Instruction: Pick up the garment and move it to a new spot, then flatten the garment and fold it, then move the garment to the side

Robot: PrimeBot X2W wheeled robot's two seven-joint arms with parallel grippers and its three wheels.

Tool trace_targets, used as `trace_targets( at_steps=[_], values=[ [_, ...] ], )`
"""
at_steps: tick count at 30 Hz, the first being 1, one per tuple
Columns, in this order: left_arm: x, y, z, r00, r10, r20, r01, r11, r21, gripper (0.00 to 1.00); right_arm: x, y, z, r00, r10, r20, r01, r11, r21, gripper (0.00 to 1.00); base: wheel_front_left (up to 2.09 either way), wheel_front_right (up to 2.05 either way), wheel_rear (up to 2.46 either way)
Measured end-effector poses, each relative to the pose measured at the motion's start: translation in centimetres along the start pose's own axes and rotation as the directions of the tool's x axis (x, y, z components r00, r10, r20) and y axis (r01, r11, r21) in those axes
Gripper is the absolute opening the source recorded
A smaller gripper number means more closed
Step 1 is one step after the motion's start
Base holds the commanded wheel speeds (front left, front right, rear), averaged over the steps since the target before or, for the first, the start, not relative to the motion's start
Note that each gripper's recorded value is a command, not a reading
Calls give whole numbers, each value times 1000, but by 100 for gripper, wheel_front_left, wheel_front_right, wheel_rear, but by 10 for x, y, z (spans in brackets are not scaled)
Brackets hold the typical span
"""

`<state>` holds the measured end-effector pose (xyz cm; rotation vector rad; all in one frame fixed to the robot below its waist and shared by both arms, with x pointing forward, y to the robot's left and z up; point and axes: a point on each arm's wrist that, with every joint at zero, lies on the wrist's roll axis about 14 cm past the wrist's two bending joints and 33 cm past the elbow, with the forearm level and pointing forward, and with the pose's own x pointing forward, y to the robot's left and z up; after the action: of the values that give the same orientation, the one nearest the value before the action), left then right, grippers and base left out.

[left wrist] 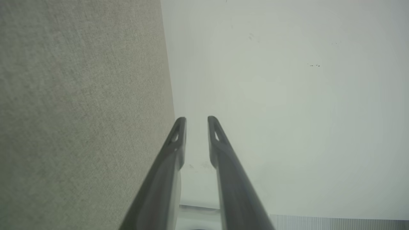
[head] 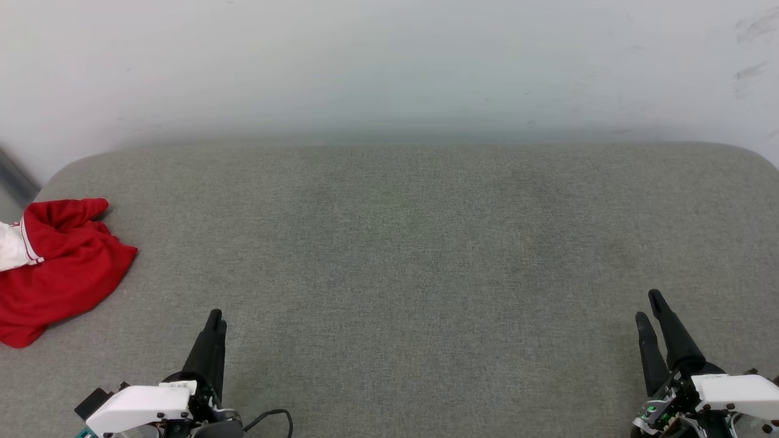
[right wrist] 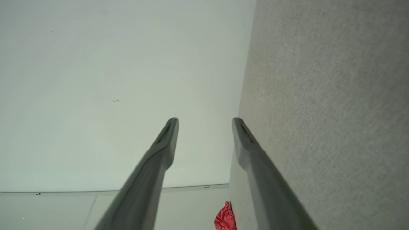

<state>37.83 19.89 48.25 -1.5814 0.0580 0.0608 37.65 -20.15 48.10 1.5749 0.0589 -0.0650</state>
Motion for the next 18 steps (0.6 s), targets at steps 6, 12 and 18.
trace_targets(
  at_steps=[6, 12, 18],
  values=[
    [-2, 1, 3, 1000, 2, 24, -3, 999, 32, 100, -3, -6, 4, 999, -18, 26, 19, 999, -33, 100, 0, 0, 0],
    [-1, -4, 12, 998, 2, 60, -9, 992, 123, 100, -3, 2, 10, 999, 2, 51, 6, 990, -139, 100, 0, 0, 0],
    [2, -14, 10, 998, -9, 67, -10, 963, 269, 100, -2, 14, 14, 997, 39, 71, -18, 964, -265, 100, 0, 0, 0]
  ],
)
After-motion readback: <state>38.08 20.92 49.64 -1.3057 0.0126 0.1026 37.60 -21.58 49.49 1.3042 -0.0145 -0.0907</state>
